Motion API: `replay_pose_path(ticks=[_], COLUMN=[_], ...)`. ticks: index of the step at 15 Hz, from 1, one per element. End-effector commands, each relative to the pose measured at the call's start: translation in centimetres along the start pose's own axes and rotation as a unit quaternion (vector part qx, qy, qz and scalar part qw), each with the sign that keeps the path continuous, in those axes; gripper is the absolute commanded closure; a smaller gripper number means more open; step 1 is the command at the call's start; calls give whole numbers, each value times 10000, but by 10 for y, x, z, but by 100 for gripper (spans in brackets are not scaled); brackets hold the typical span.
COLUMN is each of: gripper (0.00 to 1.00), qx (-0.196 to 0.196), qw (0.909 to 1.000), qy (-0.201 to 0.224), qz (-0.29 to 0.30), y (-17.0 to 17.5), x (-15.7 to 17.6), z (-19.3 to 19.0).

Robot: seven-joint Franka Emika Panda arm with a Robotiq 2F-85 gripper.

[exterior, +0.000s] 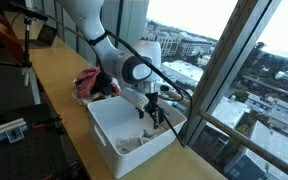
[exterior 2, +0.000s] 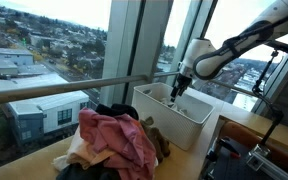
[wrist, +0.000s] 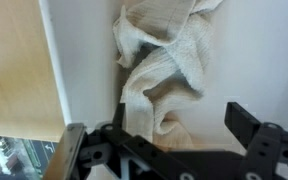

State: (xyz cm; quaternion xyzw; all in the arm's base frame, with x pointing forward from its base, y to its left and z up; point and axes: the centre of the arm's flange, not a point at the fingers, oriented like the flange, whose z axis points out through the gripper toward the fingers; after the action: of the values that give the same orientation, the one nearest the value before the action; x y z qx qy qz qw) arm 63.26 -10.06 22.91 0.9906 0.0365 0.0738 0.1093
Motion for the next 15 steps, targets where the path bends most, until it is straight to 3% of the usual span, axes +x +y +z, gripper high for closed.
replay_pose_path(ticks=[1, 9, 10, 11, 15], gripper=[0, 0, 25, 28, 57], qx=[19, -5, 39, 80, 490], qw=[10000, 9987, 9984, 9983, 9968], qy=[-37, -505, -544, -567, -635], qz=[-49, -112, -113, -117, 4], y=[-6, -19, -23, -26, -45], x=[18, -2, -5, -6, -9], z=[47, 114, 115, 114, 86])
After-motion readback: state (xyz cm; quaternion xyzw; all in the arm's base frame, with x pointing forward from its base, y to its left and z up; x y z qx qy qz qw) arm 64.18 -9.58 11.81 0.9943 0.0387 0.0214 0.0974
